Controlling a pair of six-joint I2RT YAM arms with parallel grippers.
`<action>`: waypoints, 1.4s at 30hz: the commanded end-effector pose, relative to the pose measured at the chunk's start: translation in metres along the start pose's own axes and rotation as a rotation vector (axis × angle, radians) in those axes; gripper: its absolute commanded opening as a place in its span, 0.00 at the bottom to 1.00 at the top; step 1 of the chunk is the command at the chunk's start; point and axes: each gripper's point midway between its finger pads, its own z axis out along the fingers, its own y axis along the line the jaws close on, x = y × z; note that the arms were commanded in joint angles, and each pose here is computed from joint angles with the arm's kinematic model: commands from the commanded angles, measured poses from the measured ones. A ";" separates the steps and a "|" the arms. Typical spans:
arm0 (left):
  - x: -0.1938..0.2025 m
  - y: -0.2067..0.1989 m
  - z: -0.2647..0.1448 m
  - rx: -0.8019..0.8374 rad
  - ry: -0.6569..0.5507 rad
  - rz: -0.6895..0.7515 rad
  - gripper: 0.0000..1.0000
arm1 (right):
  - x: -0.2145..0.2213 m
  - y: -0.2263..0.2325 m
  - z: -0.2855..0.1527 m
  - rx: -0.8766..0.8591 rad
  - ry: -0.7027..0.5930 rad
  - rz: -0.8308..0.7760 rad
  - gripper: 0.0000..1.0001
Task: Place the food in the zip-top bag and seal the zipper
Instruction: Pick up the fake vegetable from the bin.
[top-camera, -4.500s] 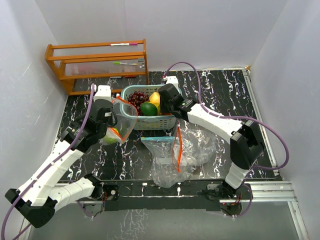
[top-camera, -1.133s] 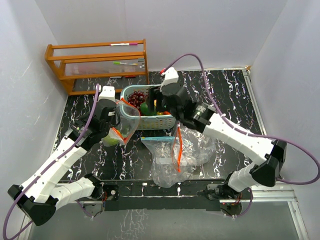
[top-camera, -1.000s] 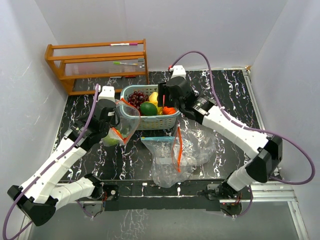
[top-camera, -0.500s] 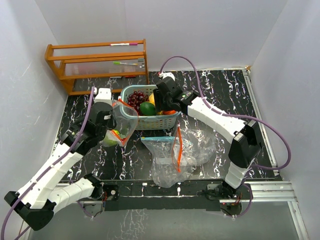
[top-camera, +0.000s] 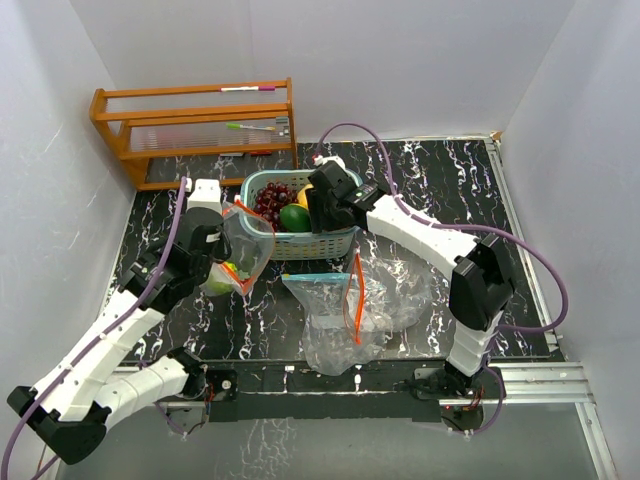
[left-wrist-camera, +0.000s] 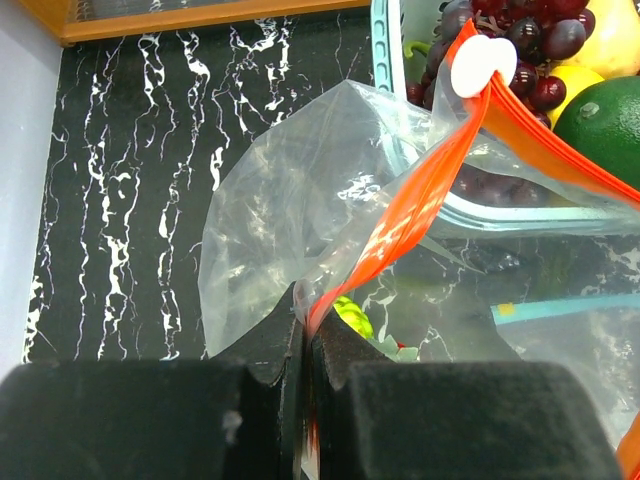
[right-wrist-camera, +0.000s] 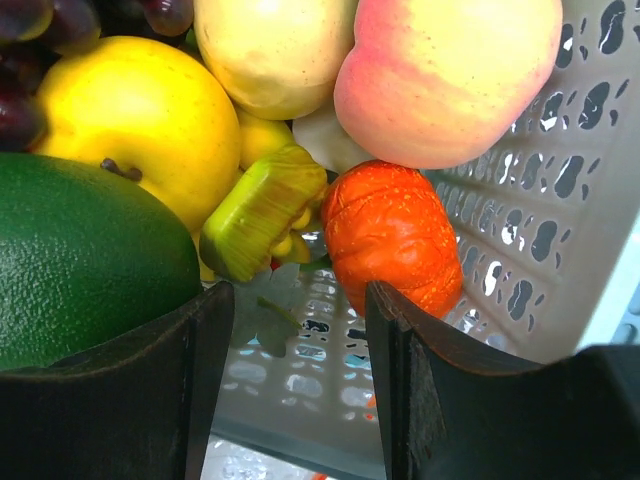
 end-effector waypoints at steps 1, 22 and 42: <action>-0.002 0.009 -0.005 -0.023 -0.020 -0.018 0.00 | 0.005 0.001 0.012 -0.003 0.005 -0.009 0.57; 0.000 0.010 -0.003 -0.032 -0.019 -0.012 0.00 | -0.033 -0.012 -0.022 0.052 -0.152 0.030 0.08; -0.014 0.029 -0.015 -0.112 -0.036 -0.005 0.00 | -0.064 0.050 -0.075 -0.312 -0.307 -0.144 0.93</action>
